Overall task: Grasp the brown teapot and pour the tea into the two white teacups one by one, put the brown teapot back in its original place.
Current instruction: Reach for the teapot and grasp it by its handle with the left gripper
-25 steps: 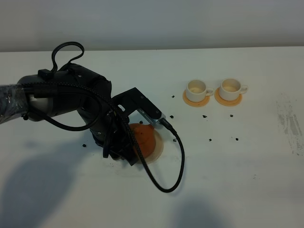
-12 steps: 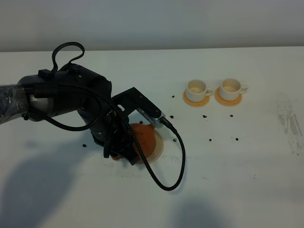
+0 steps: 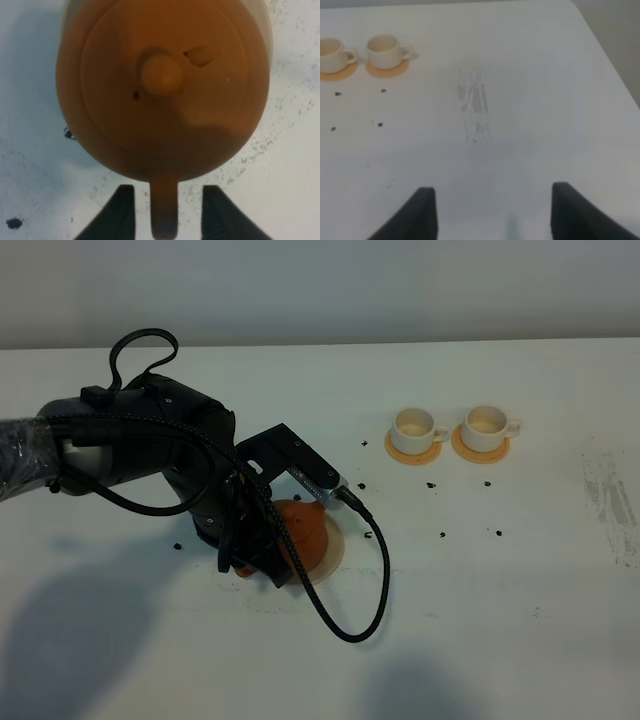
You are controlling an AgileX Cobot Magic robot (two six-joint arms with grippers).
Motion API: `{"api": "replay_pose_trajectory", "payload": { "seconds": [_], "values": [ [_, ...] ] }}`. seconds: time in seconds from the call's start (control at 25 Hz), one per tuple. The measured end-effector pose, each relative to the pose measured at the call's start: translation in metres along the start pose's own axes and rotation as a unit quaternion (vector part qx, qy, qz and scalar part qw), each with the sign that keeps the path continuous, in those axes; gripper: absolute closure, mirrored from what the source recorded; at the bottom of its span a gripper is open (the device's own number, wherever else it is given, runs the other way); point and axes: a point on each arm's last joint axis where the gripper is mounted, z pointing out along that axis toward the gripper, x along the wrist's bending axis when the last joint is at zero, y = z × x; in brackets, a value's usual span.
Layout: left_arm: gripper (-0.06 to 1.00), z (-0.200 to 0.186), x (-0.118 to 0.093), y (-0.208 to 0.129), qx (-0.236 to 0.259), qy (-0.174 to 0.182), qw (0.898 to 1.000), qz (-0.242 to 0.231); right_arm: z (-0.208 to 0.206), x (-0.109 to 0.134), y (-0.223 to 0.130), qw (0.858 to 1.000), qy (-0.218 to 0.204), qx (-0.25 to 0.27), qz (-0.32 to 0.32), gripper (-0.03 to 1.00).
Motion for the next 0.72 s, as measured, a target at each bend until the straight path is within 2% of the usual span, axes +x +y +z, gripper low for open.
{"api": "replay_pose_trajectory", "payload": {
  "seconds": [0.12,0.16,0.72],
  "values": [
    [0.83,0.0022,0.0000,-0.0004,0.005,-0.001,1.000,-0.008,0.0000,0.0000,0.0000,1.000,0.000,0.000,0.000,0.45],
    [0.86,0.0030,0.0012,-0.0012,0.008,0.000,1.000,-0.012,0.0000,0.0000,0.0000,1.000,0.000,0.000,0.000,0.45],
    [0.86,0.0061,0.0034,-0.0032,0.018,-0.003,1.000,-0.020,0.0000,0.0000,0.0000,1.000,0.000,0.000,0.000,0.45]
  ]
}}
